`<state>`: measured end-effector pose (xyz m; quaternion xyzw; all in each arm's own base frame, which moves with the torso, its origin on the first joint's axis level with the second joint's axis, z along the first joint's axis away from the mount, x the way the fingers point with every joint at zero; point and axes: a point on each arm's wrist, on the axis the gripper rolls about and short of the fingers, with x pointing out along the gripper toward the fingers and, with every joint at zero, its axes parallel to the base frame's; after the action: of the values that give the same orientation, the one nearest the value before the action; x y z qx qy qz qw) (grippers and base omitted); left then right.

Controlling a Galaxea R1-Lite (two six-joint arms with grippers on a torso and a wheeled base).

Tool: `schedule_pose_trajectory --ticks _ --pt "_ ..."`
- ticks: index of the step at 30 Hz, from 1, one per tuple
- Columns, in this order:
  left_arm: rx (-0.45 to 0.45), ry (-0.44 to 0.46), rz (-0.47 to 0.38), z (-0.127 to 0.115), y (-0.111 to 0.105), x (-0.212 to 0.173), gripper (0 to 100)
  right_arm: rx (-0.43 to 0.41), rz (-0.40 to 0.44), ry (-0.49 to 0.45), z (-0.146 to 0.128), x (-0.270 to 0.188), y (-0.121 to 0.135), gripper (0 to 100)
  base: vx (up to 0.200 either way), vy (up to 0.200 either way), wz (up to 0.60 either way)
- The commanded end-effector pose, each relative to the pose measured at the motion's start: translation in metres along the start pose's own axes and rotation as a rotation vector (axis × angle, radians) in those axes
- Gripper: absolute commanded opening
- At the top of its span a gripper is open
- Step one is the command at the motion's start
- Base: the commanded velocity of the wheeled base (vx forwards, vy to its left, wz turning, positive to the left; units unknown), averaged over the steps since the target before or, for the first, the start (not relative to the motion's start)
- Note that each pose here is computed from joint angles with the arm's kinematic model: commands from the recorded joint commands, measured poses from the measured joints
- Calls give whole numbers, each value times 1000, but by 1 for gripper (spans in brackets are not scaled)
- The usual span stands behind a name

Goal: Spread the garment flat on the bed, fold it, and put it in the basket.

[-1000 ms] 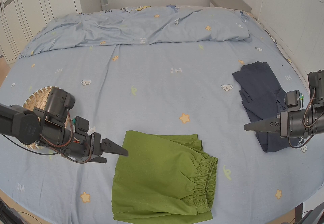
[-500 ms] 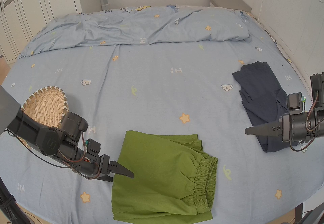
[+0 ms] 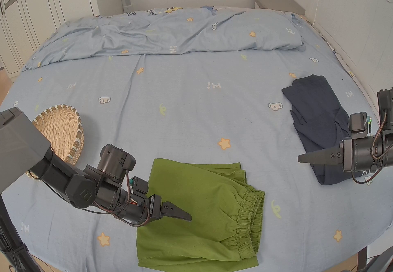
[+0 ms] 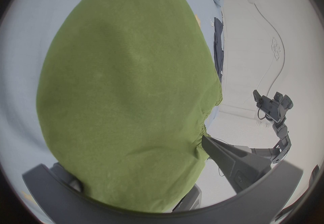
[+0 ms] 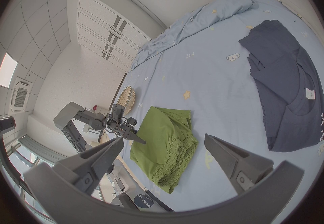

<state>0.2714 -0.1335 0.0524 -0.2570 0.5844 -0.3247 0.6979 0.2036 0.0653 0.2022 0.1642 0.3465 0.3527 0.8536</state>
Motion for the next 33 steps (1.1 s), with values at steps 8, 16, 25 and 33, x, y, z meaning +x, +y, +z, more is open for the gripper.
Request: schedule_pose_trajectory --ticks 8,16,25,33 --pt "-64 -31 -18 -3 4 5 0 0 -1 -3 0 0 0 100 0 0 0" --pt "-95 -182 -55 14 3 -41 0 0 1 0 0 0 0 100 0 0 0" --pt "-113 -291 -78 35 -17 -112 0 1 2 3 0 1 0 100 0 0 0" --pt "-125 -270 -33 42 -17 -130 0 -2 5 8 -1 2 1 100 0 50 0"
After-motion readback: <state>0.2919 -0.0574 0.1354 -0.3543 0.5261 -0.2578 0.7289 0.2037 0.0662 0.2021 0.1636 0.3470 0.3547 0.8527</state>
